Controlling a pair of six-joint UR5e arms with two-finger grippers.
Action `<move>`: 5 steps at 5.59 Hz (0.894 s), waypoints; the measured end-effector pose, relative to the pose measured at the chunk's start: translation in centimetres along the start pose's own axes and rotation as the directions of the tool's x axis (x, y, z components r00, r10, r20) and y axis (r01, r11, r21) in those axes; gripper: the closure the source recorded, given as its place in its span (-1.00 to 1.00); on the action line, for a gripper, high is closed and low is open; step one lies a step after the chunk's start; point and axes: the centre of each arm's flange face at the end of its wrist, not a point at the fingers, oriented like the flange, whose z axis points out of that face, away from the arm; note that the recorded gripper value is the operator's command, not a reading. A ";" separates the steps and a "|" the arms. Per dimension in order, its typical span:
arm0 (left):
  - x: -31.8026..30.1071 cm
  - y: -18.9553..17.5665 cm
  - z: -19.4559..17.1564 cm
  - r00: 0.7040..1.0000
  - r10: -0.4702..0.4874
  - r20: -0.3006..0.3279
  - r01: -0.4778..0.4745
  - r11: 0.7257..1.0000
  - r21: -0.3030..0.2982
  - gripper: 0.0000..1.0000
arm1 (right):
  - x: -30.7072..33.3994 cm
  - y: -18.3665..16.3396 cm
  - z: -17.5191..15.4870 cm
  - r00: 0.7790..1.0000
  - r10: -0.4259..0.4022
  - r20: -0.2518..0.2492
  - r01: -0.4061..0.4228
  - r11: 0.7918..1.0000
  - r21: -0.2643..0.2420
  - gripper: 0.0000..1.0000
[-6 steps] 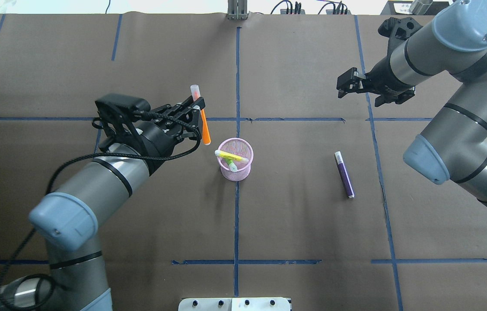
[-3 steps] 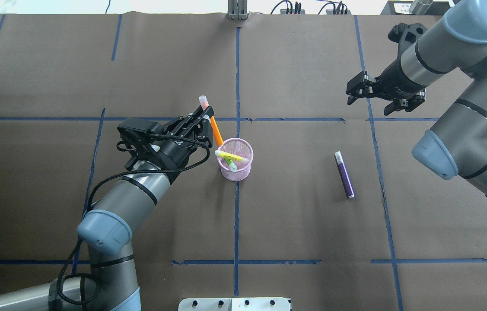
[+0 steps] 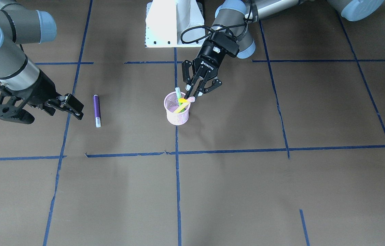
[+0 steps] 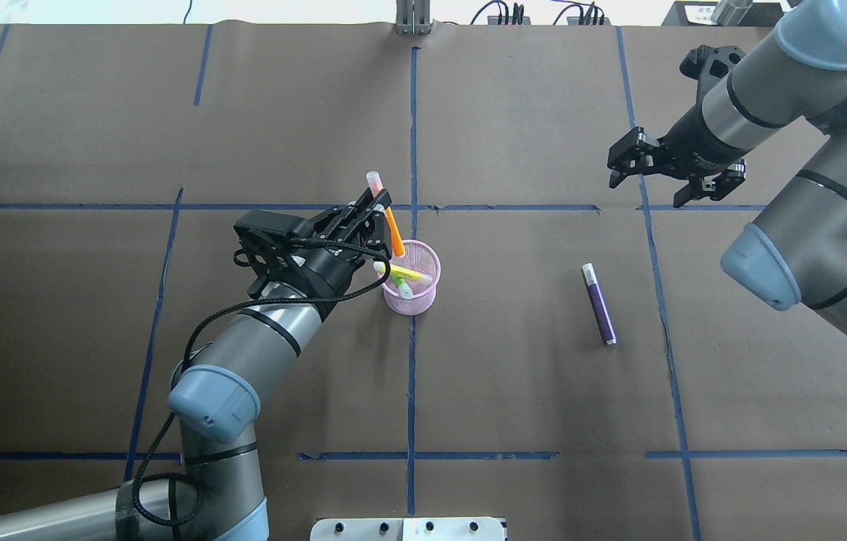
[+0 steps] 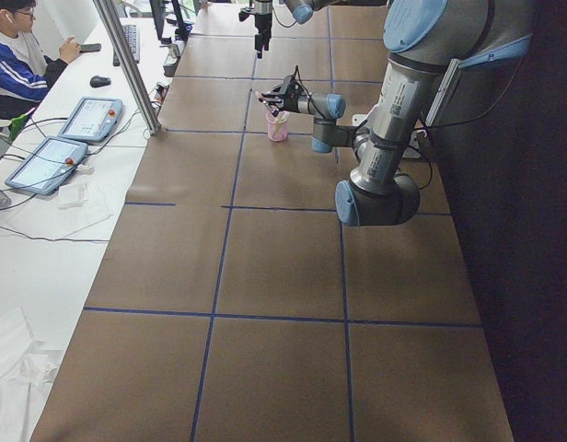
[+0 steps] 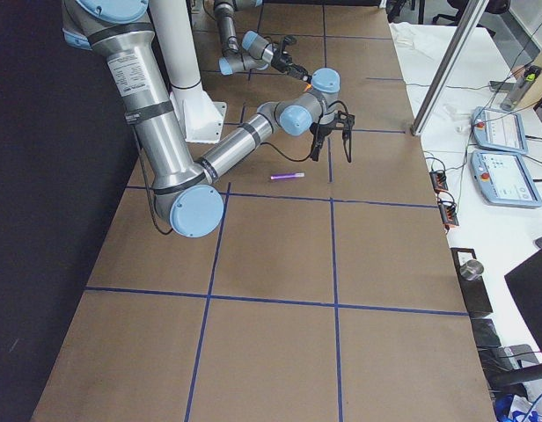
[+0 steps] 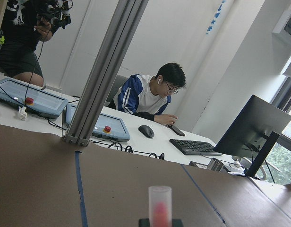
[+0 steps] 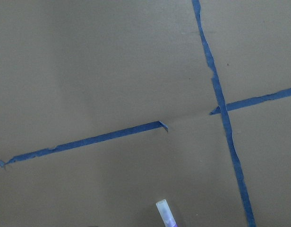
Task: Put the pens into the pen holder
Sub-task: 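Carry the orange marker over the pink cup and release it, then withdraw the left gripper while the right gripper grasps the purple marker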
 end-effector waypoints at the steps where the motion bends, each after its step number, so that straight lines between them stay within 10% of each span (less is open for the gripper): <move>1: 0.1 1.0 0.7 1.000 0.013 0.010 -0.013 1.000 -0.010 0.68 | 0.0 0.0 0.0 1.000 0.000 -0.001 0.000 1.000 0.002 -1.00; 3: 0.4 2.1 0.9 1.000 0.017 0.009 -0.017 0.999 -0.027 -0.75 | 0.1 0.0 0.1 1.000 0.000 -0.005 0.000 1.000 0.006 -1.00; 5: 1.5 2.0 0.8 1.000 0.006 -0.006 -0.006 1.000 -0.030 -0.91 | 0.1 0.1 0.3 1.000 -0.003 -0.009 0.003 1.000 0.008 -1.00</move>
